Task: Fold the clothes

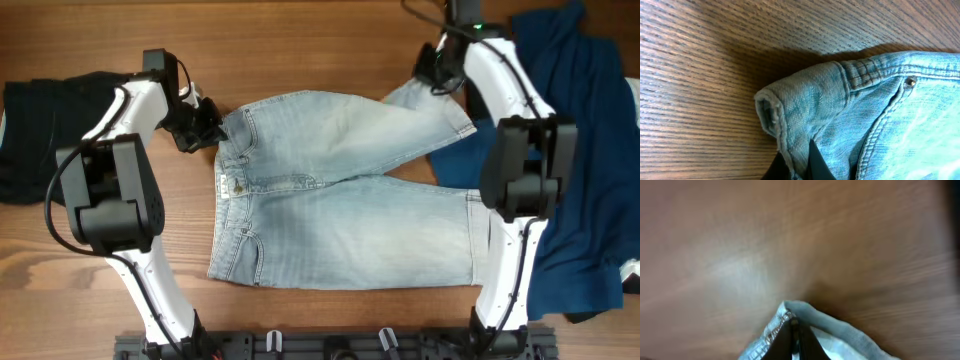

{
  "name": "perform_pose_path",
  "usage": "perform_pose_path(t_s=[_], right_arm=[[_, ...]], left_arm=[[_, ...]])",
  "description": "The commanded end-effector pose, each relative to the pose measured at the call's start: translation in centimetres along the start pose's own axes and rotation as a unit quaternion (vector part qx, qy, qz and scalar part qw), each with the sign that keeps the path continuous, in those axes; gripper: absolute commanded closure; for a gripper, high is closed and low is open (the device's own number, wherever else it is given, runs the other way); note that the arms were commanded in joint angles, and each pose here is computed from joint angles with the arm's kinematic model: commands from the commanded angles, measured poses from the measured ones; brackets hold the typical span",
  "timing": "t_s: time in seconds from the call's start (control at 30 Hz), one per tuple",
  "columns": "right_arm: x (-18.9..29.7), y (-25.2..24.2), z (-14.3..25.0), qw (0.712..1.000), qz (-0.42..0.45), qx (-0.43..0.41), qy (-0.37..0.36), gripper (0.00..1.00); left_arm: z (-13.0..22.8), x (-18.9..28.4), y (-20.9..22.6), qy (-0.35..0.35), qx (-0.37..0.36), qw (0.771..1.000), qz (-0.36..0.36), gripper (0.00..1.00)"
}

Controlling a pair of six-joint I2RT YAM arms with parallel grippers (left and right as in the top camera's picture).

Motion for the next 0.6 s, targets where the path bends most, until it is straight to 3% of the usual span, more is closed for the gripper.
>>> perform_pose_path(t_s=[0.0,0.03,0.1,0.27,0.37,0.43,0.5,0.53,0.57], right_arm=[[3.5,-0.3,-3.2,0.998,-0.005,-0.029,-0.053,0.63],[3.4,-0.5,-2.7,0.999,0.000,-0.021,-0.042,0.43],[3.8,-1.4,-1.4,1.000,0.021,0.003,-0.017,0.40],[10.8,-4.0,-1.0,0.996,0.084,-0.013,-0.027,0.38],[14.7,-4.5,0.3,0.996,0.090,-0.018,-0.015,0.37],[15.6,-5.0,2.2,0.994,0.103,-0.021,0.019,0.37],[16.0,-5.8,4.6,0.990,0.121,-0.025,0.070,0.34],[16.2,-6.2,5.8,0.987,0.129,-0.026,0.096,0.30],[16.5,-6.2,7.2,0.983,0.129,-0.030,0.125,0.19]], left_arm=[[0.0,-1.2,2.2,0.004,0.016,0.999,-0.036,0.96],[-0.4,-1.2,2.0,-0.005,0.012,0.999,-0.033,0.96],[-2.1,-1.1,1.4,-0.040,0.001,0.999,-0.016,0.96],[-6.6,1.5,3.2,-0.106,0.059,0.993,0.012,0.96],[-7.8,4.6,3.7,-0.107,0.083,0.989,0.065,0.95],[-7.7,6.3,3.8,-0.106,0.089,0.987,0.087,0.78],[-6.3,8.5,3.6,-0.099,0.080,0.988,0.090,0.52],[-5.2,9.4,3.4,-0.091,0.062,0.990,0.084,0.33],[-3.3,10.3,3.1,-0.072,0.043,0.994,0.073,0.27]])
Point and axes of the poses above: each gripper's point midway between its finger pads, its own x axis back along the fingers, its own y axis along the line the jaws close on, z = x × y, the point moved 1 cm from there along x, back along the fingers, and after that the axes turned 4 degrees about x, right-handed, at the moved point
